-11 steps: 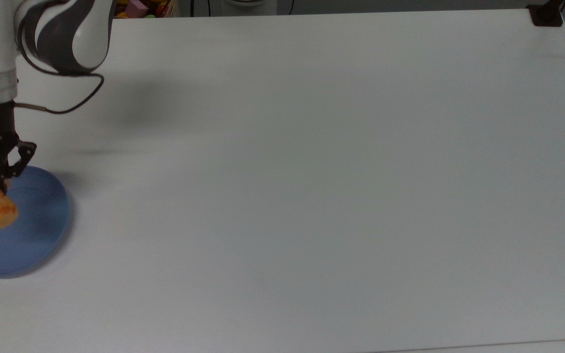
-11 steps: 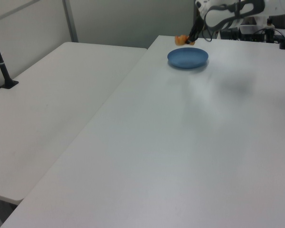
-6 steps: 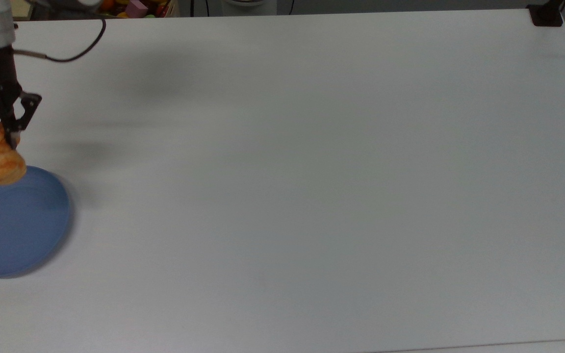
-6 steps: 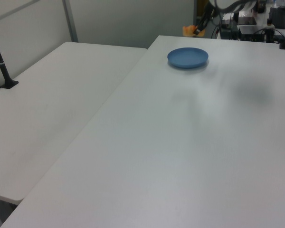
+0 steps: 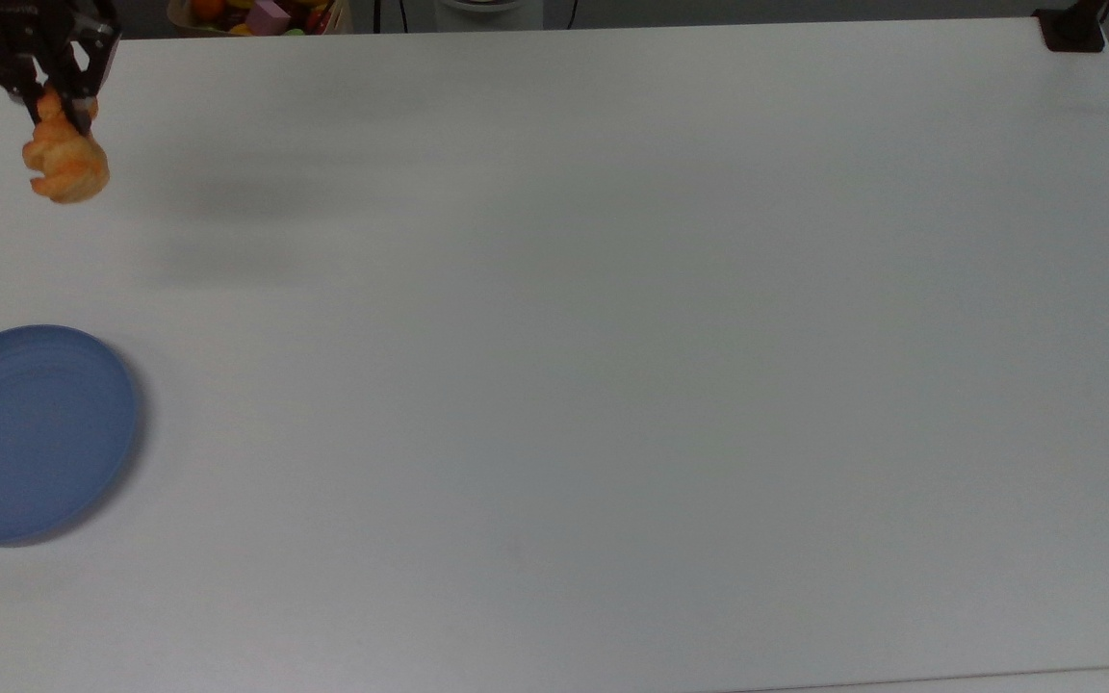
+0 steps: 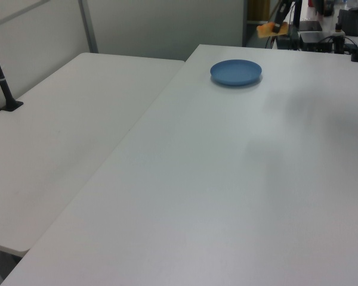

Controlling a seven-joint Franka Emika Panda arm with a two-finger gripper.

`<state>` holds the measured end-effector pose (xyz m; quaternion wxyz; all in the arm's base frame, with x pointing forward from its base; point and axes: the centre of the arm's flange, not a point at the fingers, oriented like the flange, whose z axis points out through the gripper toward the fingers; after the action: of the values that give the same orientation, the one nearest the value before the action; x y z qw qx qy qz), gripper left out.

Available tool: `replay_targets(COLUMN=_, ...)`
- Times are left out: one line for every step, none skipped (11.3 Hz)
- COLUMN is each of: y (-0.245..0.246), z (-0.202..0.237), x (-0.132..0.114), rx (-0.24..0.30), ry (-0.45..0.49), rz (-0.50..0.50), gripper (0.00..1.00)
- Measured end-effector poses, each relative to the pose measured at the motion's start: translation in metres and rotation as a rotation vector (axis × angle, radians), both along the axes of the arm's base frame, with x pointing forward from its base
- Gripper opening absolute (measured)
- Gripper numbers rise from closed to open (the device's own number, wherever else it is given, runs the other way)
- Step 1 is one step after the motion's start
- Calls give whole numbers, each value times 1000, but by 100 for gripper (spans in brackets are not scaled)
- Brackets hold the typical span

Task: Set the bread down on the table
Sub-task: 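Lift the bread roll off the plate and carry it away from the plate, then lower the bread roll onto the bare table and open the gripper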

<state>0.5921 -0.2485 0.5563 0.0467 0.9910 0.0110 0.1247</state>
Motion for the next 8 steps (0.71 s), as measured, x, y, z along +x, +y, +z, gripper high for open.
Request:
replay_targets(y=3, z=-1, x=-8, rx=-25, ry=26, rz=-27, gripper=27)
replay_targets(y=6, z=-5, x=-15, rx=-46, ry=49, rz=-49, gripper=27)
replay_targets(y=11, z=-11, x=-28, rx=-60, ry=76, rz=-66, gripper=27)
replay_targets(y=13, z=-17, x=-39, rx=-63, ry=97, rz=-69, gripper=27)
replay_targets(y=12, z=-23, x=-47, rx=-64, ry=113, rz=-72, gripper=27)
replay_targets(y=8, z=-35, x=-60, rx=-64, ry=145, rz=-81, gripper=27)
replay_targets(y=4, z=-44, x=-69, rx=-65, ry=167, rz=-89, gripper=27)
replay_targets(y=0, z=-53, x=-77, rx=-65, ry=191, rz=-96, gripper=28)
